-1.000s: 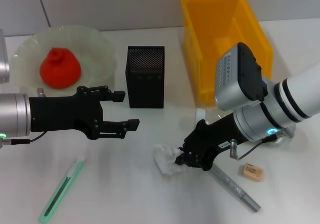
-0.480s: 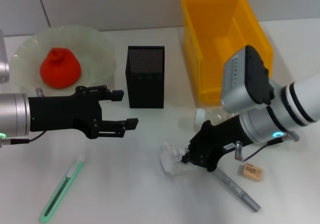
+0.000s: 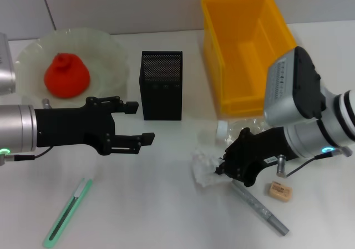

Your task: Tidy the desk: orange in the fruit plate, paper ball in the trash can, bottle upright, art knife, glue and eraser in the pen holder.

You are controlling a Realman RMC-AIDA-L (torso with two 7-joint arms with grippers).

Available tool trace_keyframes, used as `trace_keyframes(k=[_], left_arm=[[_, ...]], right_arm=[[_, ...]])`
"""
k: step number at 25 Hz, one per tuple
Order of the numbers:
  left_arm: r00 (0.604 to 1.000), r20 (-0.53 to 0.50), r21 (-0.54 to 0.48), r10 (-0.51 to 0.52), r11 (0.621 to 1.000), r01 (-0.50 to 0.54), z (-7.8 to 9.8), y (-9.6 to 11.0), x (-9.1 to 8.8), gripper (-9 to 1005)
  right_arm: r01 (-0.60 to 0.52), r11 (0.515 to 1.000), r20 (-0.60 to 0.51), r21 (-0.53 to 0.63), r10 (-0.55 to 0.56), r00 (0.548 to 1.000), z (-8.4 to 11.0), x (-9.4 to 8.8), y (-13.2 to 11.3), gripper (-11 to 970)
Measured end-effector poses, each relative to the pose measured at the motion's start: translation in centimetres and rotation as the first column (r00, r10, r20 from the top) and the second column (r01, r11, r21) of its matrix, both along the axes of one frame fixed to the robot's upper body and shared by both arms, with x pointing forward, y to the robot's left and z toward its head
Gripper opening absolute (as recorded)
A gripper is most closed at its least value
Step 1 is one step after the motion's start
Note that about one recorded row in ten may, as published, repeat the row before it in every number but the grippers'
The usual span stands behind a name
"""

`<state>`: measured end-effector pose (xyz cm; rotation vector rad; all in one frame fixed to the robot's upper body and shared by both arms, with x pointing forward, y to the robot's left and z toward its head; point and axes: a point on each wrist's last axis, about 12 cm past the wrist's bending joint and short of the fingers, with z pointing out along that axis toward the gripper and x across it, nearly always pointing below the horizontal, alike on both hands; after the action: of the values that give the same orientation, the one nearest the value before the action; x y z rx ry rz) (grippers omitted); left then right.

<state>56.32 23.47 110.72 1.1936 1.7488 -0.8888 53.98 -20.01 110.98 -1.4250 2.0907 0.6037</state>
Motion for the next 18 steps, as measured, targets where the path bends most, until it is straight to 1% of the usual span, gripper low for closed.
trace_keyframes(k=[6, 13, 18], left_arm=[[1.000, -0.001, 0.006, 0.001, 1.000, -0.001, -0.2, -0.3, 0.0, 825], [1.000, 0.003, 0.010, 0.010, 1.000, -0.011, -0.3, -0.4, 0.1, 824], [1.000, 0.003, 0.012, 0.010, 1.000, -0.010, -0.3, -0.4, 0.1, 824]], right_arm=[[0.032, 0.999, 0.049, 0.013, -0.032, 0.998, 1.3, -0.2, -1.0, 19], [0.077, 0.997, 0.135, 0.024, -0.080, 0.988, 4.3, 0.0, -2.5, 27], [0.111, 0.993, 0.192, 0.035, -0.115, 0.975, 5.8, 0.2, -3.5, 33]])
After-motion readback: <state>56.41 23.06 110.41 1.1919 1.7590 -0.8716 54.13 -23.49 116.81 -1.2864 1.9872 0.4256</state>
